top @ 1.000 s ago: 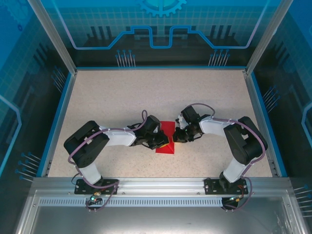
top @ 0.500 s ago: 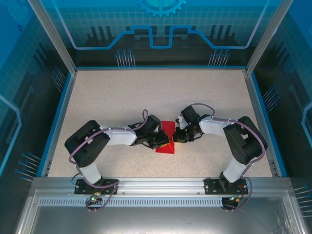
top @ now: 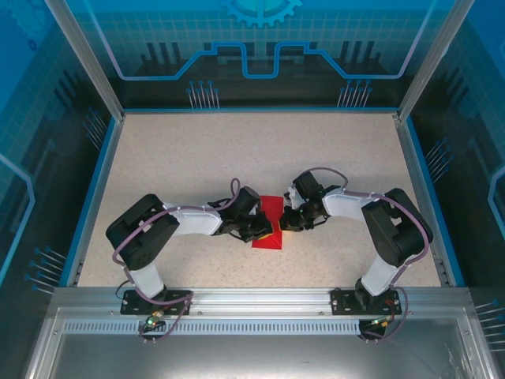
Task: Fold a paper plane with a square sheet of paper (pick it up from the middle)
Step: Fold the triangle a second time at the center of the table.
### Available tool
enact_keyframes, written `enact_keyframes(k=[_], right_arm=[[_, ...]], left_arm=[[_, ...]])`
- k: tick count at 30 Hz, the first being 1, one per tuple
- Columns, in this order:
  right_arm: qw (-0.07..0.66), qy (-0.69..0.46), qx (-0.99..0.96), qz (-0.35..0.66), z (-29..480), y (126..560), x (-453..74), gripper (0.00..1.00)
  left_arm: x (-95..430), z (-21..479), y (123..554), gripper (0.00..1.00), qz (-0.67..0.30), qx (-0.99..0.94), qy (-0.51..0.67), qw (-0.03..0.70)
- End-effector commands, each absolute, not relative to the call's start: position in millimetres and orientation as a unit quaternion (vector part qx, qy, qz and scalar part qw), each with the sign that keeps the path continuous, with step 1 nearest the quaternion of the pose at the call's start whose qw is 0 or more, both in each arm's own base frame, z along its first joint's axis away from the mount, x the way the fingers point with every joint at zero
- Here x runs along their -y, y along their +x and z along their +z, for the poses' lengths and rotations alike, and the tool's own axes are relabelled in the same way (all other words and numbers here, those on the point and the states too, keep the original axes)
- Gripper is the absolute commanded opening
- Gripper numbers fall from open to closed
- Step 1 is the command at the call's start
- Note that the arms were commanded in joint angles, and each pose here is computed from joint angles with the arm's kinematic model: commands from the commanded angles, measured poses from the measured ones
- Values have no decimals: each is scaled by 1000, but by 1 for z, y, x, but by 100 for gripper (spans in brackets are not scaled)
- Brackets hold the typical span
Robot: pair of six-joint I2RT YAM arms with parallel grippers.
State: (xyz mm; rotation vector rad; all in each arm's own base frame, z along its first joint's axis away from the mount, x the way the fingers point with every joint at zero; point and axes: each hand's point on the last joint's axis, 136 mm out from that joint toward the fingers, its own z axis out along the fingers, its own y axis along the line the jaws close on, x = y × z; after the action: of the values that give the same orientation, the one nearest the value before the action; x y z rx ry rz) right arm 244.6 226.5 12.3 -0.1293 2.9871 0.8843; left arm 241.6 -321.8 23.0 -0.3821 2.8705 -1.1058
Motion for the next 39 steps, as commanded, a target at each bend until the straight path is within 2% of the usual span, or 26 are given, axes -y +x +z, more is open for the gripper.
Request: enact_keyframes(k=[1,31,37,39], right_arm=[[6,-42,-960,275,13,244,-225,7],[2,-42,-961,272,11,246,-225,8],[16,-41,-964,262,24,248,-221,13],[41,-43,-963,263,40,260,-223,14]], left_arm=[[319,21,240,10,-340,-933,-118,23],[311,8,236,9,-314,-941,-129,12],[307,4,234,9,-301,-943,-140,7],[305,2,233,9,-297,-944,-143,6]])
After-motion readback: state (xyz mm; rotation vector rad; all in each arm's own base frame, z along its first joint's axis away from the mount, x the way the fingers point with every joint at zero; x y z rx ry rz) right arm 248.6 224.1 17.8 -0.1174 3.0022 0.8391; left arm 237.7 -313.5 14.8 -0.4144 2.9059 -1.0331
